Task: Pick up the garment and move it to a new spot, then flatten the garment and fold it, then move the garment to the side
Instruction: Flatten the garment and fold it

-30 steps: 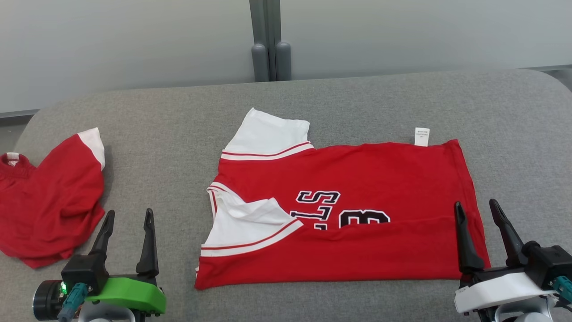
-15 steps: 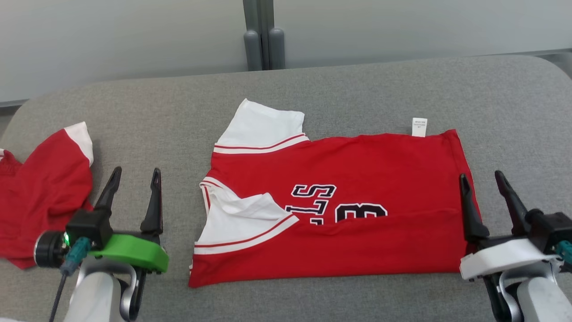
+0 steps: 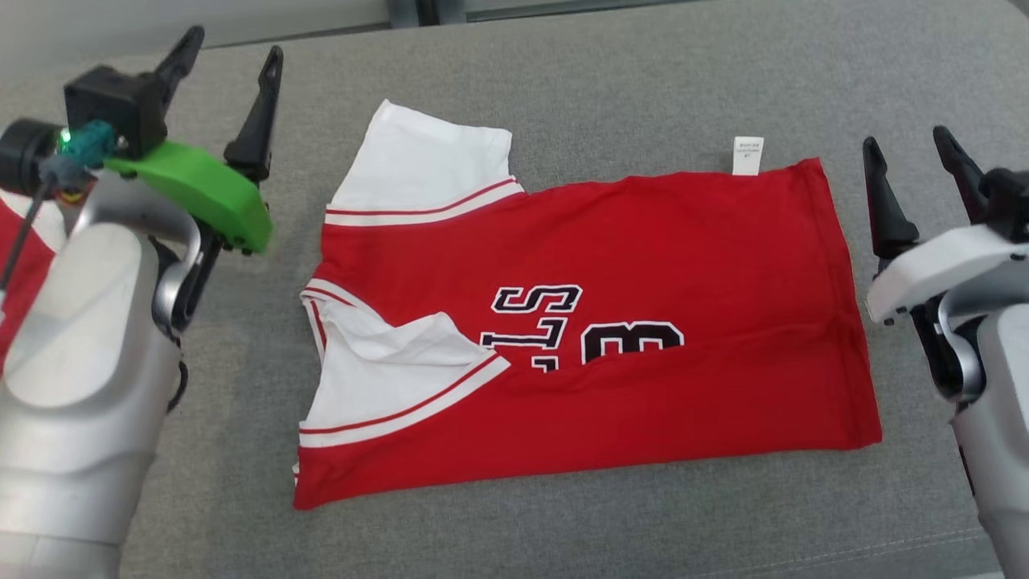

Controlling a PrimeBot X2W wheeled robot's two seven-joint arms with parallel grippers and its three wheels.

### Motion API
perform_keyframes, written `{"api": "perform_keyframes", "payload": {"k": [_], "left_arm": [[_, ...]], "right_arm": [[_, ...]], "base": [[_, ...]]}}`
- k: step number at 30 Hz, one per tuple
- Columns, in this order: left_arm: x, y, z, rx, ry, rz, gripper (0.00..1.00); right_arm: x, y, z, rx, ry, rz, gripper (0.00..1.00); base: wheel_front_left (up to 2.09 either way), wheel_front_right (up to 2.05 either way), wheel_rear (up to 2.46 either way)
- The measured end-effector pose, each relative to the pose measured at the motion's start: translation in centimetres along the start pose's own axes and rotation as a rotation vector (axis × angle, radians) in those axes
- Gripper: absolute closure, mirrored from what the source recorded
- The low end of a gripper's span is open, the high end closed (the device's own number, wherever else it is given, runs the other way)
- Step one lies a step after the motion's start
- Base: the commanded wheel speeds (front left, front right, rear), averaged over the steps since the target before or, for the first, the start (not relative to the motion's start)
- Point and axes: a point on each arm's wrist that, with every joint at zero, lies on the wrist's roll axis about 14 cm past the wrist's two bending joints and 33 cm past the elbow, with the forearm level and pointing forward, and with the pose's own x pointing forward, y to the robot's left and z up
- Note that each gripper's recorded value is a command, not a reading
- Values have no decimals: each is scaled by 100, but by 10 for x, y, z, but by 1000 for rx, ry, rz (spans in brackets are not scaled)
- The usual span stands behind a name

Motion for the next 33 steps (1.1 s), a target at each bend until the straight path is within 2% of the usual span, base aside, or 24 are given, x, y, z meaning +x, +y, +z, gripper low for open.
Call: {"api": "perform_keyframes", "payload": {"k": [5,8,16,29,33], "left_arm": [[39,1,-29,-7,130,-56,0],[55,-2,-55,-13,216,-88,0],[88,-16,-113,-35,404,-155,0],[107,-26,-198,-29,611,-190,0],[111,-24,-210,-34,652,-183,0]], "right_arm": [[29,5,-32,40,123,14,0],[41,8,-47,24,174,29,0],[56,2,-86,17,324,15,0],[59,-2,-127,38,423,-3,0],[60,-2,-131,42,427,-4,0]], "base": [[0,0,0],[0,0,0],[0,0,0],[0,0,0],[0,0,0]]}}
